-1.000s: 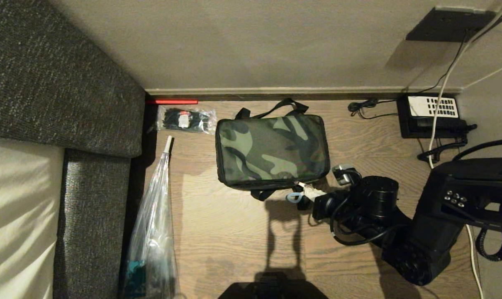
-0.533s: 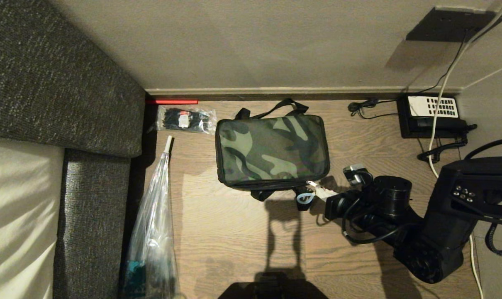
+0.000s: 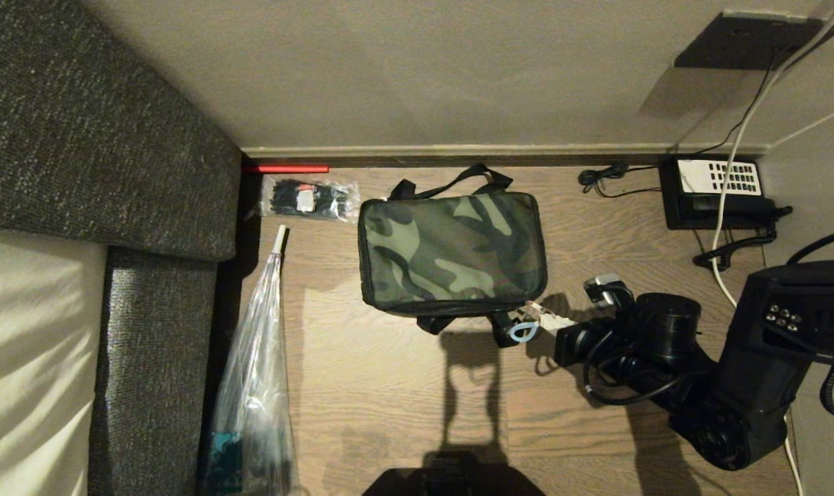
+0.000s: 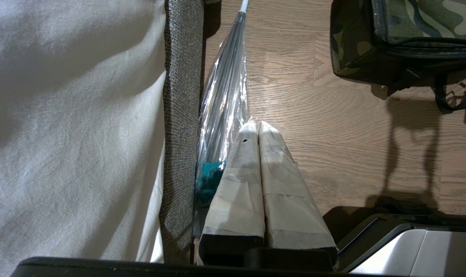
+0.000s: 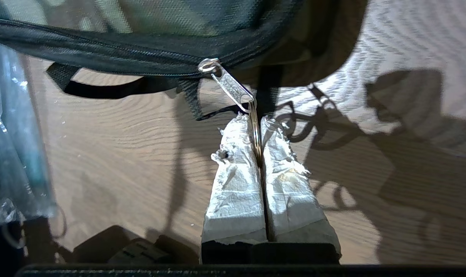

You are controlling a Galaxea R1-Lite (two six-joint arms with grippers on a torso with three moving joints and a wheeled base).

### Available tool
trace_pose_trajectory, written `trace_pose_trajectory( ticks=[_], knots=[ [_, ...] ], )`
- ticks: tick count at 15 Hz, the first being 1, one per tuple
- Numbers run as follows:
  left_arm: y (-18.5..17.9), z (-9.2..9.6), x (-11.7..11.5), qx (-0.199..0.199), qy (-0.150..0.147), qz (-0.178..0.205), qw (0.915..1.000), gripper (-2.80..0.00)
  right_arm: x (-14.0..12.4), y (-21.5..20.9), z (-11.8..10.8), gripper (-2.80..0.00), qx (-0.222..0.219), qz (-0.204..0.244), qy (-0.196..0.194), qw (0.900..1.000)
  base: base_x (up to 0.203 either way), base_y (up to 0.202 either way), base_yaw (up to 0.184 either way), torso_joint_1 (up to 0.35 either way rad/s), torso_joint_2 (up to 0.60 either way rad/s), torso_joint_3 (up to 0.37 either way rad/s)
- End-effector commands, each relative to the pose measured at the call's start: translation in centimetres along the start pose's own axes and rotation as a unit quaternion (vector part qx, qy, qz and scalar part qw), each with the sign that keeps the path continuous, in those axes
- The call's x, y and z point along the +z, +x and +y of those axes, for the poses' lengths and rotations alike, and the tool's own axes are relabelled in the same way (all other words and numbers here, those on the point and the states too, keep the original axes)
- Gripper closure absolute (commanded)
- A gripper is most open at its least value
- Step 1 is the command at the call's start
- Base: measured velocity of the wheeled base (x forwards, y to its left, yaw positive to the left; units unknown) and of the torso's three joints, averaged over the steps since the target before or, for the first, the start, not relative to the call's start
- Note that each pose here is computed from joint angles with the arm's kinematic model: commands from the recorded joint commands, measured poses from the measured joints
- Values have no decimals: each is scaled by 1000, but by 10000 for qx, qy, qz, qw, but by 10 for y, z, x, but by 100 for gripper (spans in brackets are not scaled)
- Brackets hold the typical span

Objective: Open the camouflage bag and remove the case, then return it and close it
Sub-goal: Open the top of the storage box

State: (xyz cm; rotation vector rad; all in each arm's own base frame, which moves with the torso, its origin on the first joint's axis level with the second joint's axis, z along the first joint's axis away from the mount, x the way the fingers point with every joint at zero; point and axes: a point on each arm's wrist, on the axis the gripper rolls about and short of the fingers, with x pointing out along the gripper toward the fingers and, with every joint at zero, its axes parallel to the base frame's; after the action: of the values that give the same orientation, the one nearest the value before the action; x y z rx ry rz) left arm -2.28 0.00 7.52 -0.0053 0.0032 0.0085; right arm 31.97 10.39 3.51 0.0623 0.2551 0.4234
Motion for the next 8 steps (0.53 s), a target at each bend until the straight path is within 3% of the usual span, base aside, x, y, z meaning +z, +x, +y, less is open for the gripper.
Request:
trace_pose_trajectory(
  ticks=[1,8],
  knots=[
    [0,0,-1,10,-4,7,10000,0,5,0,-5,0,-66,-114,10,9999,0,0,0,0,0,0],
    [0,0,-1,4,-4,7,10000,0,16,-8,-21,0,-154,-267,89,9995,0,0,0,0,0,0]
  ],
)
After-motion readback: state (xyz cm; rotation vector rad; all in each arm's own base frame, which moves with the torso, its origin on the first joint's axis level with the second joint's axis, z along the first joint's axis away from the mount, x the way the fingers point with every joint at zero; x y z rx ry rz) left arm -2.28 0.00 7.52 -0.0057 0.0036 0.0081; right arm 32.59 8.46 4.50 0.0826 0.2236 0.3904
